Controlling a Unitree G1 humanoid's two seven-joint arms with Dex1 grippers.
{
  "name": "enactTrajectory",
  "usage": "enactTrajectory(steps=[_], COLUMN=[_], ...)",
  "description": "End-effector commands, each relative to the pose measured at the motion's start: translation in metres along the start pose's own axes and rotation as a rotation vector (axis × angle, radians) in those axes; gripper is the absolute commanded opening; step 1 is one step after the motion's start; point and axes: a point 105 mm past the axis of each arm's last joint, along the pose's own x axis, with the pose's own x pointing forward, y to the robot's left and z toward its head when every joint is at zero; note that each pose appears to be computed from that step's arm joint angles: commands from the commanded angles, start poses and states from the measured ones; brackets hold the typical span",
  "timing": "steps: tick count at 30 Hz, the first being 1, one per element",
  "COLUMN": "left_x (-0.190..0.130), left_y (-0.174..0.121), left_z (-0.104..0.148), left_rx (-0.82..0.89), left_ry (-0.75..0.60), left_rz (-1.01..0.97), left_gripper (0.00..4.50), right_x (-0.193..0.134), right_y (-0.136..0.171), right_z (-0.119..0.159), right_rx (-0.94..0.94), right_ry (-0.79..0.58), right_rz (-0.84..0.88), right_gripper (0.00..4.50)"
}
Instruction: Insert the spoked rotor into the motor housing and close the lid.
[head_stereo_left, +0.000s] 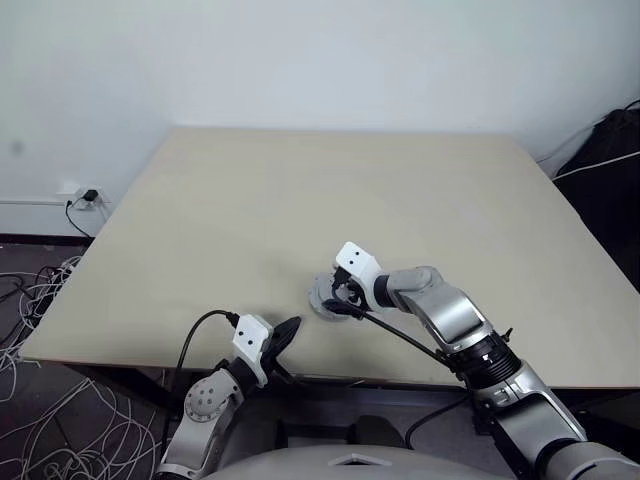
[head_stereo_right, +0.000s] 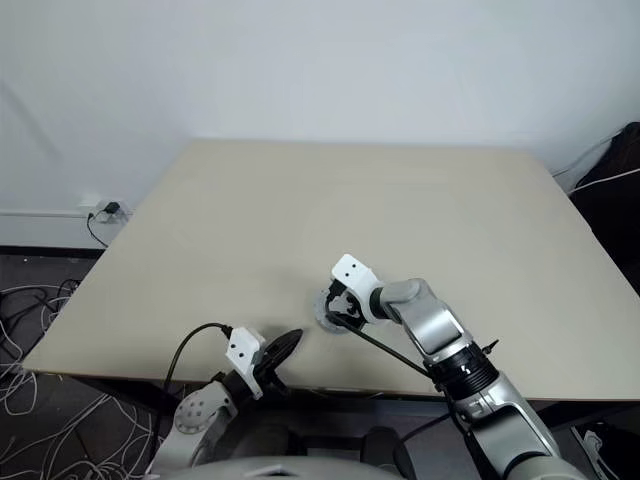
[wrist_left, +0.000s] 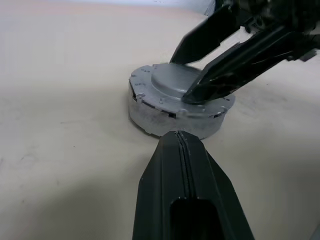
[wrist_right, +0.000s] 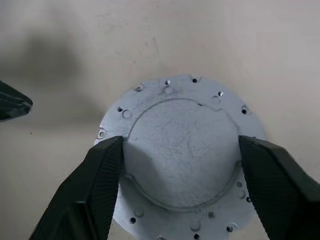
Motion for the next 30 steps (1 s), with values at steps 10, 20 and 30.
enactTrajectory(steps=[10,20,30], left_x=[0.016,0.02,0.001], left_y=[-0.027,-0.041,0.002], left_z=[0.065,0.09,0.055], left_rx=[0.027,0.025,0.081], left_ry=[-0.079,-0.077,-0.027], left_rz=[-0.025,-0.024,0.113], left_gripper=[0.0,0.0,0.0], right_x=[-0.001,0.0,0.001], right_y=[0.001,0.001,0.005], right_z=[0.003,-0.002,-0.003], right_rx=[0.02,0.029,0.022], right_ry=[0.002,0.035,0.033], right_rz=[0.004,-0.011,-0.008], right_gripper=[3.29,3.29,3.29])
